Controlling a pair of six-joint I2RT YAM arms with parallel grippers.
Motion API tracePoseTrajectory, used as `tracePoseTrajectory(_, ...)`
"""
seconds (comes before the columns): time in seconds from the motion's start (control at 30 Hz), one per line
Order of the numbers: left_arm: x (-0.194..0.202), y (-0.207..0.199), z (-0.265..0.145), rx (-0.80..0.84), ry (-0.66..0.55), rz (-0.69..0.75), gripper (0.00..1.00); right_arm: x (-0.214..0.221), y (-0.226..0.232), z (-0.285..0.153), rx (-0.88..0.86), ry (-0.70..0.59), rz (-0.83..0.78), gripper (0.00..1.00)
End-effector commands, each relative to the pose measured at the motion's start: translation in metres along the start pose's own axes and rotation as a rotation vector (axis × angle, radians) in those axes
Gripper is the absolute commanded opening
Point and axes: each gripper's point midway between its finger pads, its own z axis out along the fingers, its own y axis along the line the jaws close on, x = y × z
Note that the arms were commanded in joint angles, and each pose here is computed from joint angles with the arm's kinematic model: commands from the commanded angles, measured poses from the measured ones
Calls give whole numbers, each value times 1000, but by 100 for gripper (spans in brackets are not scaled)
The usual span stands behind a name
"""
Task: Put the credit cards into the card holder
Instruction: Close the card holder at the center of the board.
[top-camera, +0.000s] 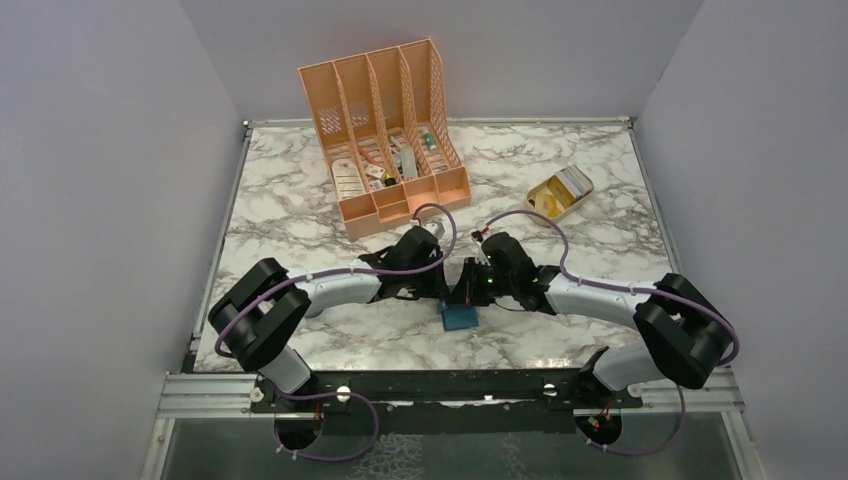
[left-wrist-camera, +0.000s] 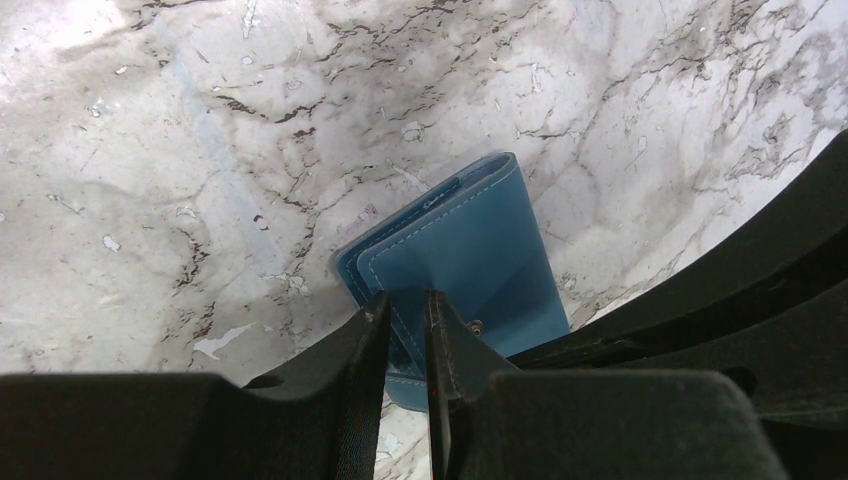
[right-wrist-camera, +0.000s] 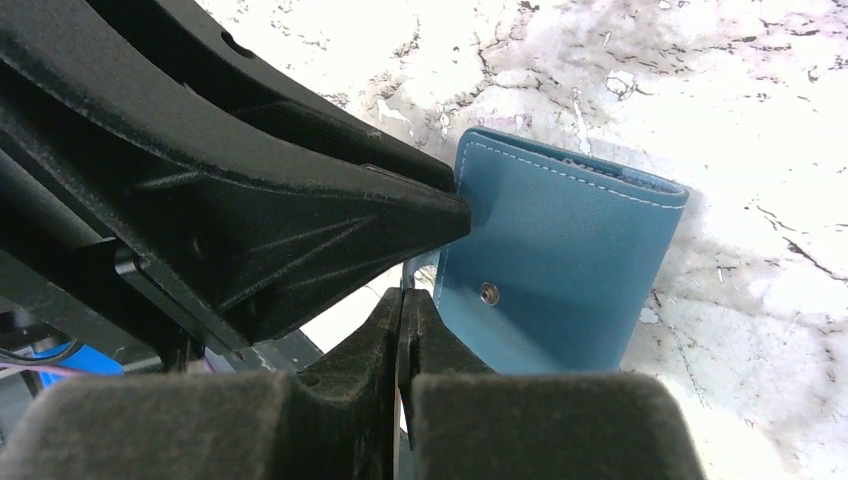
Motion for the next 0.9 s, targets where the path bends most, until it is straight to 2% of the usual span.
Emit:
tracePoseTrajectory(0.0,1,9,-2,-34,-11,14,21,-14,13,-3,-22,-49,-31,1)
tracePoseTrajectory(0.37,3,15,-2,-56,-9,25,22,-19,-13,-10,101,-109,-50,1)
tracePoseTrajectory(0.87,4,17,-3,-66,-9,27,22,-13,-34,-8,178,-101,-53,1)
